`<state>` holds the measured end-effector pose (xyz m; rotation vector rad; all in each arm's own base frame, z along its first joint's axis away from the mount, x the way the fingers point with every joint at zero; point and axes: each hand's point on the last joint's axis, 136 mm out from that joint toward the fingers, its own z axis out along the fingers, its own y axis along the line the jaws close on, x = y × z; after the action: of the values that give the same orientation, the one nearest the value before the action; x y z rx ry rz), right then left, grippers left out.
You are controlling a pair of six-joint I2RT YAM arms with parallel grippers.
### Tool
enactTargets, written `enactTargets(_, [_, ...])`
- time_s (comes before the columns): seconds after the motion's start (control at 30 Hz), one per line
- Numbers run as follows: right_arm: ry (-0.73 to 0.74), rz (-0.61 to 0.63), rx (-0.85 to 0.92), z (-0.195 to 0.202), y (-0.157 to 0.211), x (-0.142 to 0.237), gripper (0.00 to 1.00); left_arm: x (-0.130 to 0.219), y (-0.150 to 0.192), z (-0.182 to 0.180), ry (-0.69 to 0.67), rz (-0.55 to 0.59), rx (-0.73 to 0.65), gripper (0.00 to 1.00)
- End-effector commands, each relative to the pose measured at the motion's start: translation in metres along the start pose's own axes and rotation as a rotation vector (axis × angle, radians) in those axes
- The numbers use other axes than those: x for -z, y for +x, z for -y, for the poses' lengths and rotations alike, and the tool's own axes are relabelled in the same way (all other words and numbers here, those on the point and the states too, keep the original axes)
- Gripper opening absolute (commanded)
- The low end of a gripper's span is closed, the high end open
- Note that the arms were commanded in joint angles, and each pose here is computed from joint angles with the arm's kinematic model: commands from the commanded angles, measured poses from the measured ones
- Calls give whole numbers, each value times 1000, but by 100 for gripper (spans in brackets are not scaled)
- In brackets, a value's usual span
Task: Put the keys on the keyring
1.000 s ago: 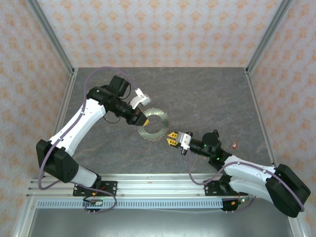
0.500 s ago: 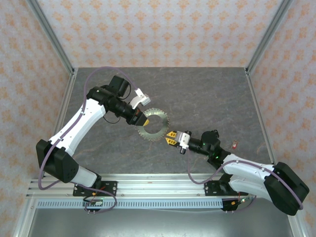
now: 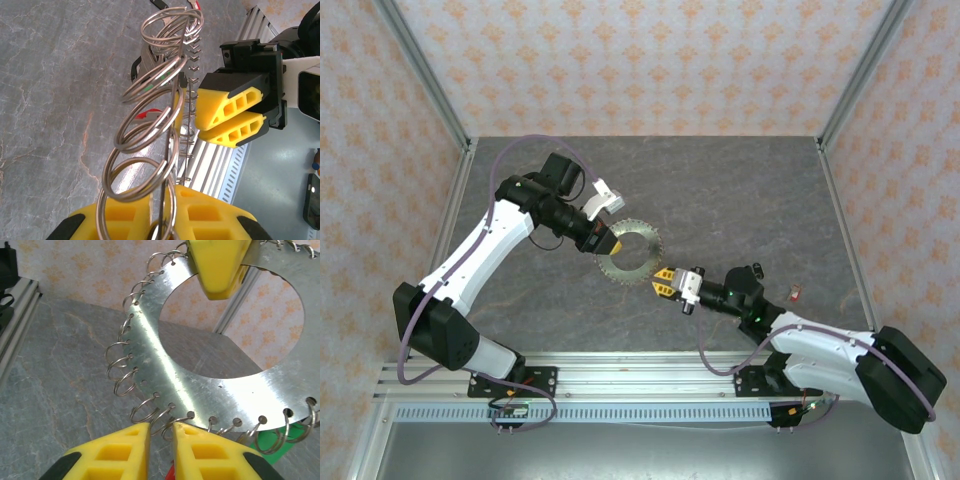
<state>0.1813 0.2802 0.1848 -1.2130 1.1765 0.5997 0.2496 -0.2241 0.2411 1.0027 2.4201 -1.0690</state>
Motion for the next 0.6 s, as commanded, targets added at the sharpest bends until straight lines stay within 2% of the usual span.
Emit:
enactTargets(0.0, [76,51,48,15,-19,-4,19,7,-7,4,2,41,-13,0])
enactTargets(0.17, [122,24,58,23,-15,-4,20,8,-7,5,2,44,-14,0])
enactTargets(0.57, [106,0,84,16,-13,8,25,9,-7,5,-7,46,-18,0])
